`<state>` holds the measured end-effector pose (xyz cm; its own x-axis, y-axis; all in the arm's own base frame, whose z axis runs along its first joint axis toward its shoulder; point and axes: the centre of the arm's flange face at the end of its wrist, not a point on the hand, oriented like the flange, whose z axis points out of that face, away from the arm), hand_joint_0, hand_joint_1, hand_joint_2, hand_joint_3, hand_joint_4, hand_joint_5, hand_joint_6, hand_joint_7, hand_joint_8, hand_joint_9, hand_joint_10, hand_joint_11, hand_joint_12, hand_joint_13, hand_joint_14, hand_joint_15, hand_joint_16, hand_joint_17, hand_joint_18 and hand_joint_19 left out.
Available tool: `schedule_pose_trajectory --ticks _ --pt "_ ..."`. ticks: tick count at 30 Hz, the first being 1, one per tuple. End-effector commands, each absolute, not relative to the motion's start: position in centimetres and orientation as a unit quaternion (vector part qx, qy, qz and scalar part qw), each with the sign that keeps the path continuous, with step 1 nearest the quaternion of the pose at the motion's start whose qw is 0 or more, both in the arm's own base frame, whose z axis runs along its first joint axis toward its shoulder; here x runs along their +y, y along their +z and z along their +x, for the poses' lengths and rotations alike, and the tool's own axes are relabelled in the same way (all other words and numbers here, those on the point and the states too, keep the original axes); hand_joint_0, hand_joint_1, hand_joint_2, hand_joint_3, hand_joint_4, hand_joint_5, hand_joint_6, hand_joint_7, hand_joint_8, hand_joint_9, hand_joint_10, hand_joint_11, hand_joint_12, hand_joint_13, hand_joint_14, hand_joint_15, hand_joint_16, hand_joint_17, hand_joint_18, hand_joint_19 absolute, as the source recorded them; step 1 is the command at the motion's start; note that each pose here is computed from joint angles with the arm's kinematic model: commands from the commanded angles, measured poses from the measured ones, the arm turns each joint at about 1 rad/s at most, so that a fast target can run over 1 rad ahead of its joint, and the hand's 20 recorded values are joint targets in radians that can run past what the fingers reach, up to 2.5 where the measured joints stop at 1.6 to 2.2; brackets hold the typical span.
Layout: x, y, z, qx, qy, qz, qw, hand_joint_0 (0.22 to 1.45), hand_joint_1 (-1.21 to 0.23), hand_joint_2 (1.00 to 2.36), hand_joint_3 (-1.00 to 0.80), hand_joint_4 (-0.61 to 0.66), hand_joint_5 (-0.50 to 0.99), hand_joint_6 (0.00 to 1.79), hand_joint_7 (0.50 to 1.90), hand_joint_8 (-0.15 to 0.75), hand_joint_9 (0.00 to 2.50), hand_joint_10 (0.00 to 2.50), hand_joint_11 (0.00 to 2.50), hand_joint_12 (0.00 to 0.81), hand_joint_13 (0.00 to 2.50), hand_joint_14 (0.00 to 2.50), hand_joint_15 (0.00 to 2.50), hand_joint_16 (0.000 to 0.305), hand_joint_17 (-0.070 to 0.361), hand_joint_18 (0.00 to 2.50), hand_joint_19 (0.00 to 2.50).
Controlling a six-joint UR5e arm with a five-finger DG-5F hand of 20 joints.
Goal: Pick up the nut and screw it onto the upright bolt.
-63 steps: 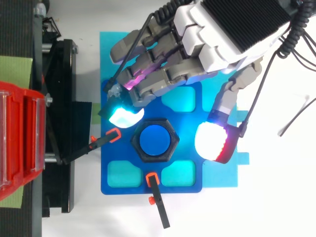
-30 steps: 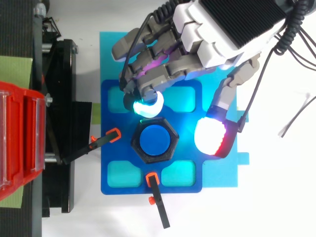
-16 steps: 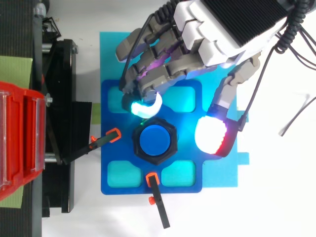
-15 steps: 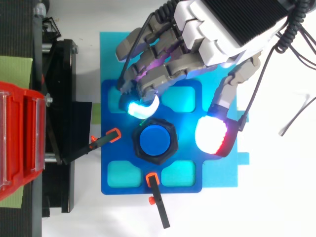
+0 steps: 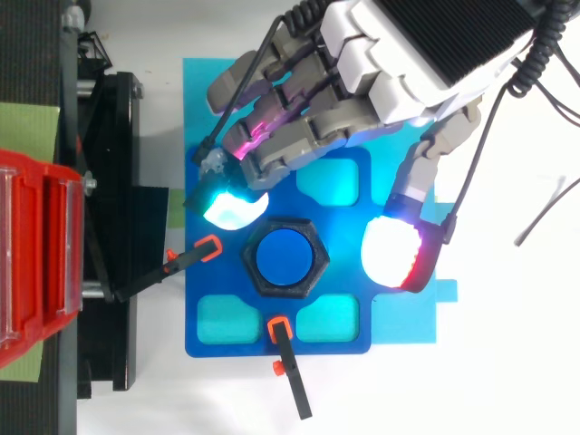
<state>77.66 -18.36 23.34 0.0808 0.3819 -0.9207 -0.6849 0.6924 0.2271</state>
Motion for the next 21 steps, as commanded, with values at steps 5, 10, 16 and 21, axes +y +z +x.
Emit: schedule_pose_trajectory --ticks 5,10,16,21 --pt "-17.4 23.3 78.0 0.569 0.372 -0.130 0.722 0.48 -0.41 1.00 -0.50 0.25 -0.12 0.50 0.62 0.307 0.97 0.00 0.00 0.379 0.77 0.00 0.00 0.063 0.142 0.58 0.00" --pt "-16.5 23.3 78.3 0.568 0.373 -0.129 0.722 0.47 -0.42 1.00 -0.50 0.25 -0.12 0.50 0.63 0.305 0.96 0.00 0.00 0.379 0.76 0.00 0.00 0.063 0.141 0.57 0.00" --pt "-16.1 22.4 78.5 0.569 0.375 -0.127 0.721 0.47 -0.42 1.00 -0.50 0.25 -0.12 0.50 0.63 0.309 0.96 0.00 0.00 0.379 0.76 0.00 0.00 0.063 0.141 0.57 0.00" --pt "-16.6 22.3 78.3 0.569 0.374 -0.127 0.721 0.47 -0.43 1.00 -0.50 0.25 -0.12 0.50 0.64 0.312 0.96 0.00 0.00 0.379 0.77 0.00 0.00 0.062 0.139 0.57 0.00"
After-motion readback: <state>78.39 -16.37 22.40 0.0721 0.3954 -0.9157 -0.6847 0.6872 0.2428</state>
